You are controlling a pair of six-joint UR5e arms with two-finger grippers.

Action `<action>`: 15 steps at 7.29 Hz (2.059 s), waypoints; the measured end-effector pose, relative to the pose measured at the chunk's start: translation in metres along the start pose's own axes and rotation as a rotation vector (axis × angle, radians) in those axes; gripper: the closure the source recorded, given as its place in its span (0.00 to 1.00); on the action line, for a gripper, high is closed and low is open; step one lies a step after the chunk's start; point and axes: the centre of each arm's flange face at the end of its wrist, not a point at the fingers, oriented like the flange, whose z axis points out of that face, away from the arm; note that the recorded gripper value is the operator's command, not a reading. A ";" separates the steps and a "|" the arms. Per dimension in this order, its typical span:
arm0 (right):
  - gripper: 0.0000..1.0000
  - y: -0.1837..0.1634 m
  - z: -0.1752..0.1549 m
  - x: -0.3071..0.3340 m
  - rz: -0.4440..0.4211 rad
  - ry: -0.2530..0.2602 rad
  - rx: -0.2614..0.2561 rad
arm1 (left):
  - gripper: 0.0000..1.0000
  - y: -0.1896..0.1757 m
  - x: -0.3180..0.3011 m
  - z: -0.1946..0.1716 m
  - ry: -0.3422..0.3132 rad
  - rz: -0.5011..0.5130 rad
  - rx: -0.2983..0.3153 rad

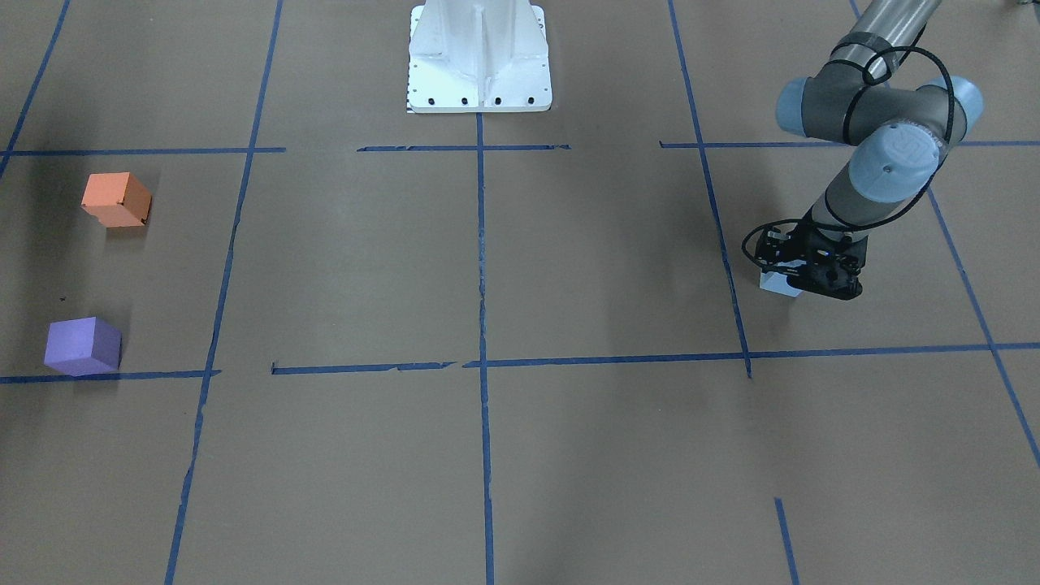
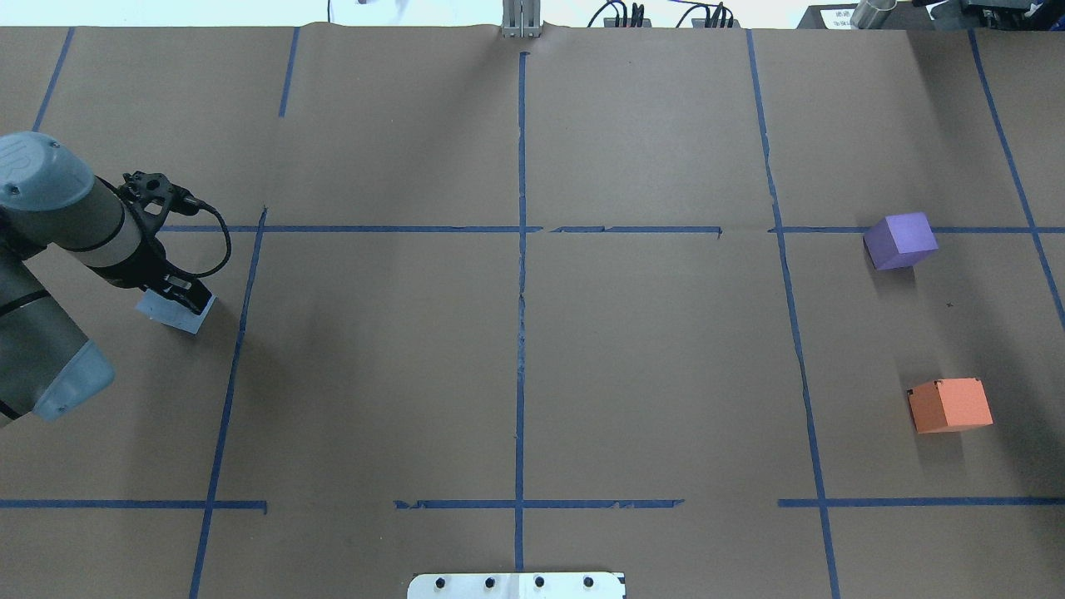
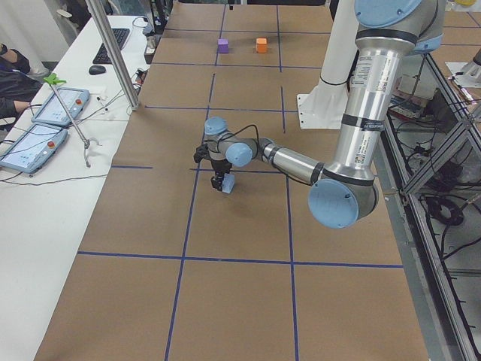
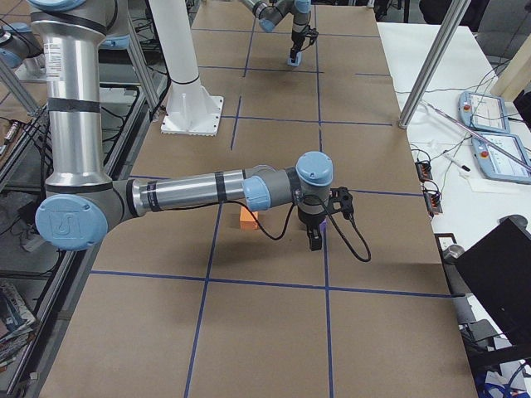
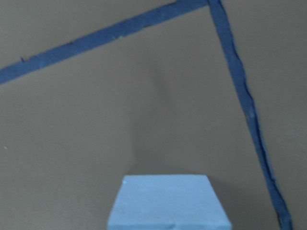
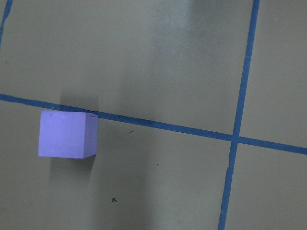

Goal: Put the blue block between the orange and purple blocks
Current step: 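Lower the left gripper onto the light blue cube and close it, then carry the light blue cube with the left gripper to the table center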

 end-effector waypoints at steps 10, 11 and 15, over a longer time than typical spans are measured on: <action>0.00 0.003 0.002 0.003 0.007 0.001 -0.005 | 0.21 -0.137 0.386 -0.078 0.124 -0.408 0.059; 0.00 0.004 0.002 0.004 0.008 0.001 -0.007 | 0.01 -0.140 0.414 -0.072 0.117 -0.410 0.049; 0.00 0.006 0.004 0.005 0.012 0.002 -0.011 | 0.00 -0.143 0.426 -0.076 0.110 -0.404 0.064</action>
